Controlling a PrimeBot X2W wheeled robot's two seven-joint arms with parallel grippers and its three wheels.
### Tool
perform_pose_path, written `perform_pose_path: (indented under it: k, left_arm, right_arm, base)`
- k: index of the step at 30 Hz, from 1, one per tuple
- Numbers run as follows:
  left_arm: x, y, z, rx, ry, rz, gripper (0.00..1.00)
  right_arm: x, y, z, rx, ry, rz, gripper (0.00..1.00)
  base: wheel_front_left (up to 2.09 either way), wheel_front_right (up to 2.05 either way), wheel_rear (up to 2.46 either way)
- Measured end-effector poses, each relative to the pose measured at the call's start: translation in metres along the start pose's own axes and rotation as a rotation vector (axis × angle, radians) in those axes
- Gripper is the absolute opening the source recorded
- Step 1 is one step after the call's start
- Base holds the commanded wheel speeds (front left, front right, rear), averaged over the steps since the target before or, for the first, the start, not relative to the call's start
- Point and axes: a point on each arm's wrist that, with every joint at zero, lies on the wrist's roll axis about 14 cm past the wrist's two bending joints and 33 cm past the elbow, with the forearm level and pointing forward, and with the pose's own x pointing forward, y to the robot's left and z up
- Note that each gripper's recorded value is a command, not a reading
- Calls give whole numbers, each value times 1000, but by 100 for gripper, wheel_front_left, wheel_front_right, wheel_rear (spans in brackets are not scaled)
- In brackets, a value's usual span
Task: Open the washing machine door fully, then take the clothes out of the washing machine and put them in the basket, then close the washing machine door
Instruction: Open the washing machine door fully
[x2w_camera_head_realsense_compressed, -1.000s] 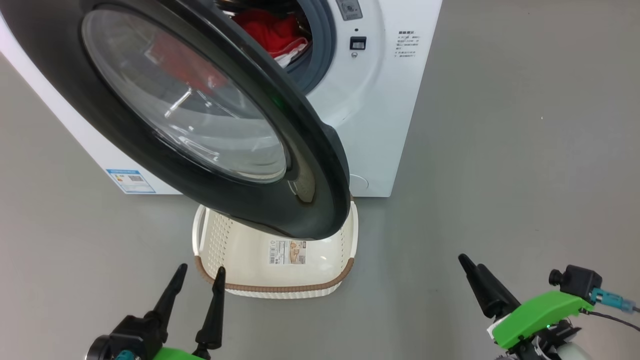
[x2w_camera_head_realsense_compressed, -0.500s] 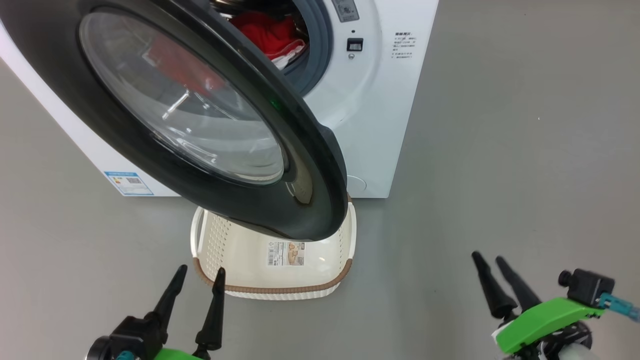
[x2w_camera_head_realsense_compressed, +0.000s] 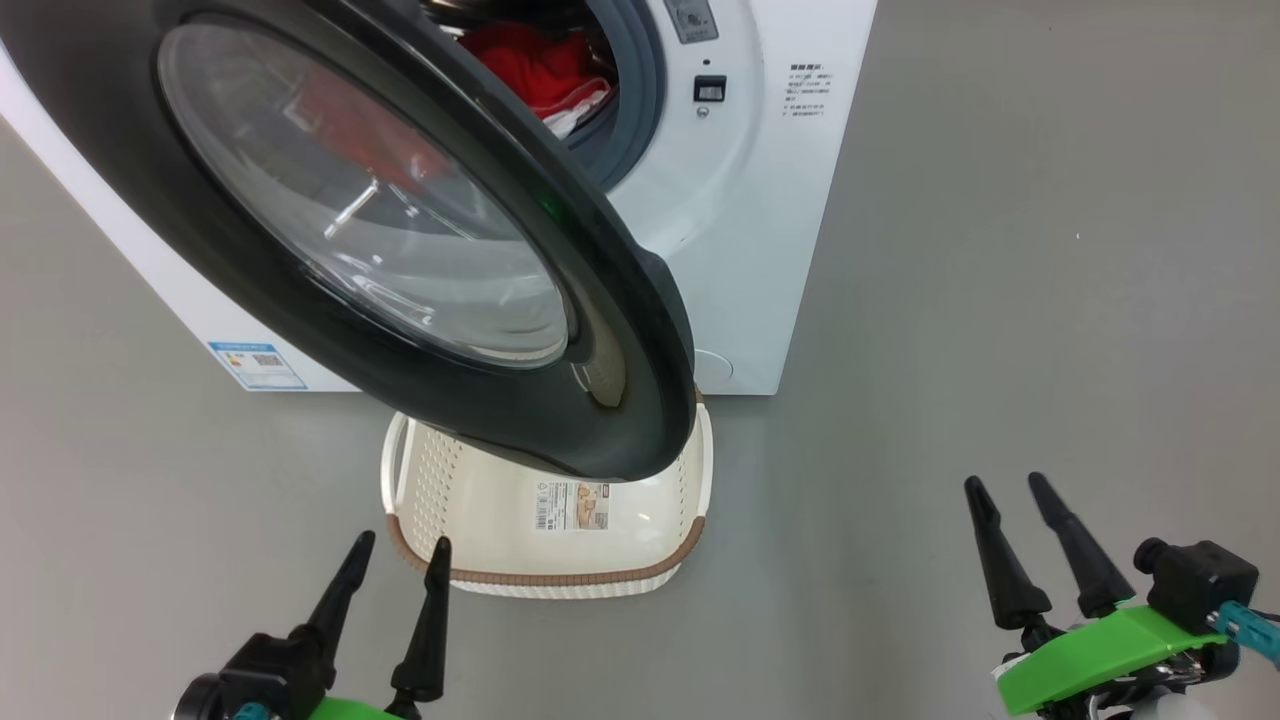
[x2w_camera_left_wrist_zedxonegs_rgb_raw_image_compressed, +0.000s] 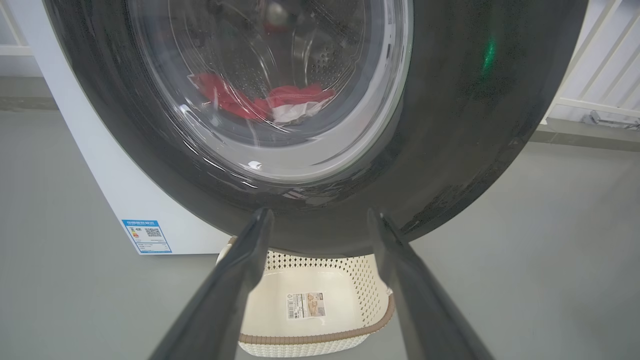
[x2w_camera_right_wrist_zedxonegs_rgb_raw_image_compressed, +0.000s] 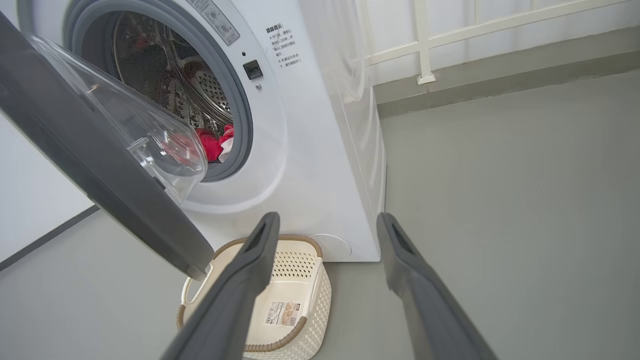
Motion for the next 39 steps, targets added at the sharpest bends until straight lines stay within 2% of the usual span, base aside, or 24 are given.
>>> perform_pose_path:
  k: [7,12,20,39]
  left_arm:
    - [-1,2,0,0,0,7,100]
    - [-1,4,2,1,-7,11,100]
    - [-1,4,4,1,-13,11,100]
    - [-1,4,5,2,-15,11,100]
  right_arm:
    - [-8,-2,16,-172,-63,-20,100]
    - [-16,-6,27,-230,-103,-55,100]
    - [-28,-16,16,-263,-65,-88,100]
    - [-30,-16,12,-241,-59,-96,100]
  base:
    - [0,0,0]
    - [0,0,0]
    - [0,0,0]
    - [0,0,0]
